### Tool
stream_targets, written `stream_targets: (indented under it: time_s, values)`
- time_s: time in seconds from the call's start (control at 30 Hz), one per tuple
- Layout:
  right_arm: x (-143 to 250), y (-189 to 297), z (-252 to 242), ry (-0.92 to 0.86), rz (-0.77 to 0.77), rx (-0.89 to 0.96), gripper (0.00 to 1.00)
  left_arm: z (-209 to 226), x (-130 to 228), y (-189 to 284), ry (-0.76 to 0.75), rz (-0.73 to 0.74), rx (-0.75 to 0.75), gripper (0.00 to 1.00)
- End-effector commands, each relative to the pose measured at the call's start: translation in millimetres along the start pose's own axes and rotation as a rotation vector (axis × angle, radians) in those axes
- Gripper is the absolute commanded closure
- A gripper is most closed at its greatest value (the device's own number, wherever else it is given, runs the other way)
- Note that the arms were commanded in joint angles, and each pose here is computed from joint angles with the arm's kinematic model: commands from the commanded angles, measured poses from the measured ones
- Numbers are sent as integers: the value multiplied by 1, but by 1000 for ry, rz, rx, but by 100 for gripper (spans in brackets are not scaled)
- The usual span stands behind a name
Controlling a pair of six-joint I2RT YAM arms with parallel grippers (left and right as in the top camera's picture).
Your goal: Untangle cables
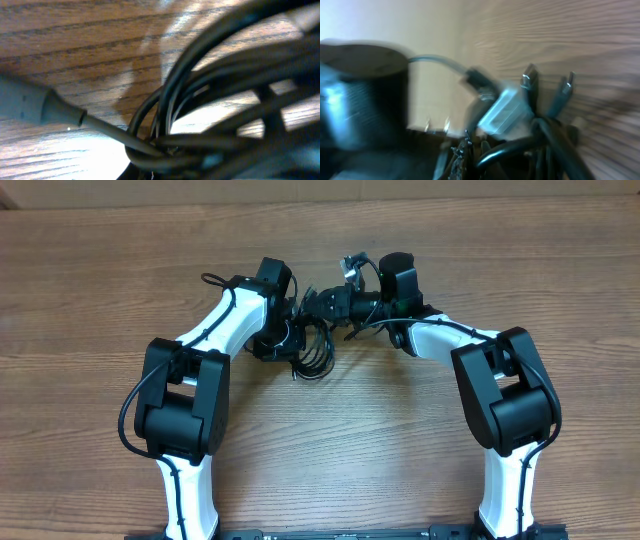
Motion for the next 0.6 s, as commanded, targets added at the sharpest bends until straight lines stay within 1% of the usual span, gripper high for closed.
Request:
stream_targets:
  time_s: [0.0,0.3,0.43,0.57]
  values:
    - [2,10,32,141,104,-184,96,30,15,-29,20,82,-125,94]
    - [-26,49,56,139,44,-225,96,30,15,-29,21,81,-127,96]
    - [-30,63,66,128,52,-241,96,30,15,-29,21,81,-127,96]
    - [-34,72,83,175,96,-278,96,30,14,-29,21,80,-127,96]
Point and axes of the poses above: each gripper's point midway between its finger pads, its own y axis back along the fingers, its own z axis along the line the jaws close on, x = y × z, the point moved 5 cm from there along y, back along the fingers, and after that the axes turned 1 degree about y, right-handed, at the moved point
